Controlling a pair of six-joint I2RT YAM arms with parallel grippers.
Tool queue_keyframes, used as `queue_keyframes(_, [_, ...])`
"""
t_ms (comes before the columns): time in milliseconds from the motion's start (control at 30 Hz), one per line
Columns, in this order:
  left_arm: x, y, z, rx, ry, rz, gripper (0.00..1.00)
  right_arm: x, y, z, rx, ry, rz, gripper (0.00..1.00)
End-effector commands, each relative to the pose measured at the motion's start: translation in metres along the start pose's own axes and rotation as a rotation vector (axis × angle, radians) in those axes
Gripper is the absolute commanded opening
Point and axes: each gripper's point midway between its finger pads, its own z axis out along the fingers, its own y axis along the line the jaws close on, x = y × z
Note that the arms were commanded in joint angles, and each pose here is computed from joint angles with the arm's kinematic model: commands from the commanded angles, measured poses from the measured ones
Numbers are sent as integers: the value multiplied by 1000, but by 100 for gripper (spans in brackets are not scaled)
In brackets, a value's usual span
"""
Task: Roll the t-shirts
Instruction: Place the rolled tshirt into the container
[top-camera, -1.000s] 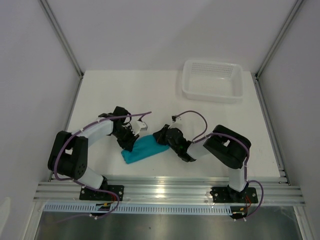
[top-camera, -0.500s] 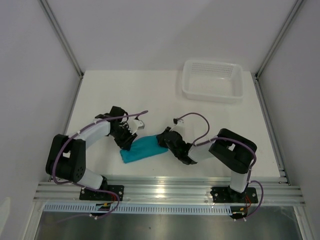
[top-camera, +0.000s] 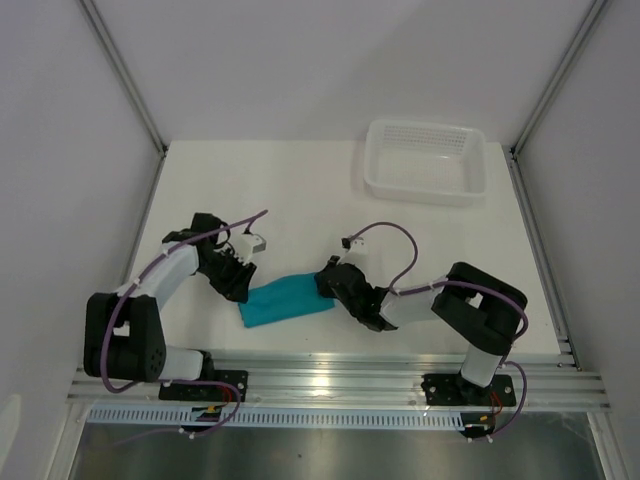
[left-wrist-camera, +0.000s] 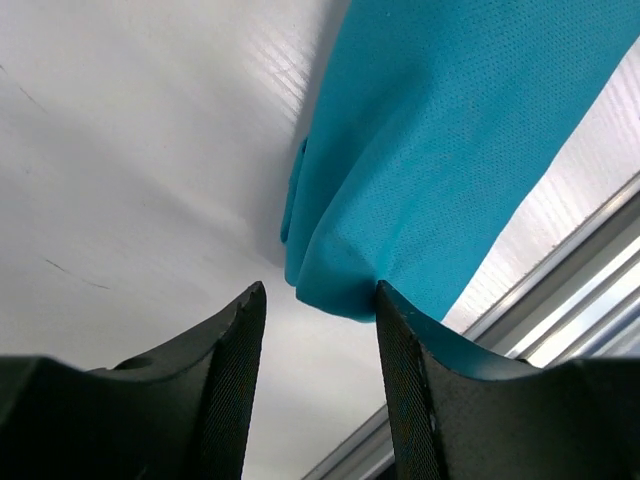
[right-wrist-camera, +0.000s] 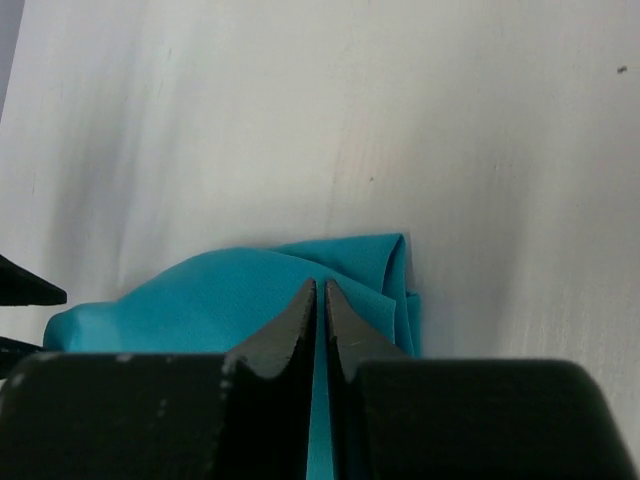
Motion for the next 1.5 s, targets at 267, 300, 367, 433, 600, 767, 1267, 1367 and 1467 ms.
queue_keyframes(267, [-15, -18, -5, 188, -100, -134, 51, -50, 28, -2, -191, 91, -193, 36])
queue_keyframes(300, [-15, -19, -4, 202, -96, -140, 50, -51, 27, -3, -212, 103, -196, 42])
queue_keyframes(367, [-16, -19, -3, 209, -95, -142, 46, -54, 23, -8, -257, 140, -208, 46])
queue_keyframes(433, [-12, -17, 0, 208, -77, -147, 36, -43, 18, -16, -309, 209, -247, 51])
queue_keyframes(600, [-3, -10, -1, 194, -65, -192, 5, -32, 7, -18, -396, 319, -258, 53])
queue_keyframes(767, [8, 0, 3, 153, -33, -197, 1, -13, 14, -17, -488, 390, -212, 54])
queue_keyframes(1267, [10, 47, 12, 2, 41, -144, 13, -29, 50, -21, -600, 400, -732, 60])
queue_keyframes(1367, [3, 53, 10, -8, 29, -132, 15, -22, 63, -11, -694, 477, -804, 61])
queue_keyframes(1467, [1, 51, 9, 12, 31, -135, 16, -19, 77, -4, -813, 481, -806, 62])
